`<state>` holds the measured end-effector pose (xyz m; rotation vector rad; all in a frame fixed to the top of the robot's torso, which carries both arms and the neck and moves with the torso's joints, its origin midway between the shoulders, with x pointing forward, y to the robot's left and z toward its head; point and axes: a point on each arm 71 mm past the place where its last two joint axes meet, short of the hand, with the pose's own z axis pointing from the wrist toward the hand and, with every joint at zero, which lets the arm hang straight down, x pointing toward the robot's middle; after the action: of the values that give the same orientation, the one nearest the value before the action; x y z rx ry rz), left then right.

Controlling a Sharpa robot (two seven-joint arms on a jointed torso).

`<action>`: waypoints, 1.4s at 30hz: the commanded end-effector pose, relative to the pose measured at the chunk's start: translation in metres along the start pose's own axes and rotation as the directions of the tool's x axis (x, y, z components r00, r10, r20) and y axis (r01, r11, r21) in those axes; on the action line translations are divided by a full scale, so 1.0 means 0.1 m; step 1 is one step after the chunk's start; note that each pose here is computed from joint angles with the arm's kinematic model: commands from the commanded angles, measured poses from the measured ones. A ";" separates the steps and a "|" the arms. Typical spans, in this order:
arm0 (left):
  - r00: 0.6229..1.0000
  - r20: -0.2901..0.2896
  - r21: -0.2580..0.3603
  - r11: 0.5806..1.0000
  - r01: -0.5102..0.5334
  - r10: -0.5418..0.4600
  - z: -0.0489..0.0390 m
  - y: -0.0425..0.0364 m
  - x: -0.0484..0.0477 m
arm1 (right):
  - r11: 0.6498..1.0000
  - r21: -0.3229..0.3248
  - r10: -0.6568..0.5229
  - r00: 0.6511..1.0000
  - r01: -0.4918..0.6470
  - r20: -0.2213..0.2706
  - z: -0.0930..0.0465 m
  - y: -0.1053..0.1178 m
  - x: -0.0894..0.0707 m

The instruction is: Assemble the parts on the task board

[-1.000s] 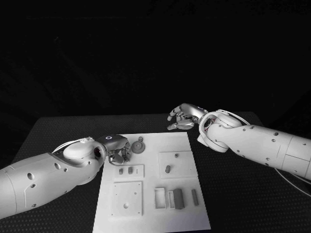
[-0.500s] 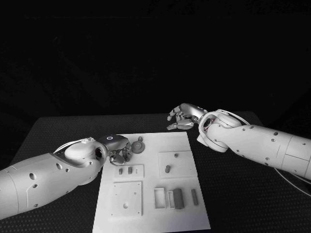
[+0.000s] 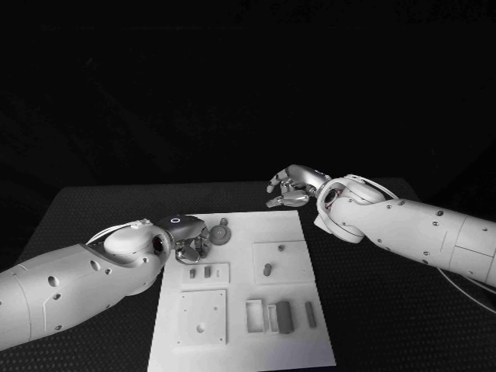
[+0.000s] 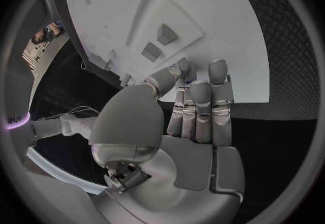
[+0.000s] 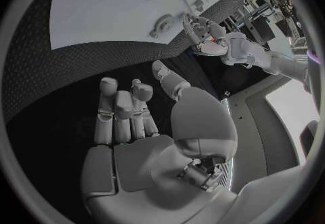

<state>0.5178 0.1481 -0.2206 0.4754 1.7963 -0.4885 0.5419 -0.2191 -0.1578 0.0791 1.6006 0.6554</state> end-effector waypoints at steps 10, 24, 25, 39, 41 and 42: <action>1.000 -0.008 -0.029 1.000 -0.001 0.001 -0.003 0.026 0.030 | 1.000 -0.006 -0.003 1.000 0.003 -0.013 0.00 0.00 0.01; 1.000 0.007 -0.039 0.999 0.001 -0.001 -0.020 0.068 0.022 | 1.000 -0.005 -0.004 1.000 0.003 -0.013 0.00 0.00 0.00; 1.000 0.007 -0.043 0.999 0.001 -0.001 -0.024 0.083 0.022 | 1.000 -0.005 -0.004 1.000 0.004 -0.013 0.00 -0.01 0.00; 0.978 0.111 -0.147 0.970 0.193 -0.177 -0.257 0.629 -0.021 | 1.000 -0.028 0.009 1.000 -0.010 -0.026 -0.03 -0.04 -0.02; 0.944 0.155 -0.163 0.935 0.315 -0.291 -0.305 0.730 -0.050 | 0.999 -0.036 0.015 0.999 -0.016 -0.036 -0.04 -0.04 -0.02; 0.928 0.171 -0.165 0.919 0.359 -0.331 -0.317 0.762 -0.067 | 0.999 -0.038 0.016 0.999 -0.018 -0.038 -0.05 -0.05 -0.02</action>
<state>0.5345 0.2288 -0.2180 0.1826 1.8045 -0.4230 0.5407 -0.2282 -0.1580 0.0750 1.6083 0.6630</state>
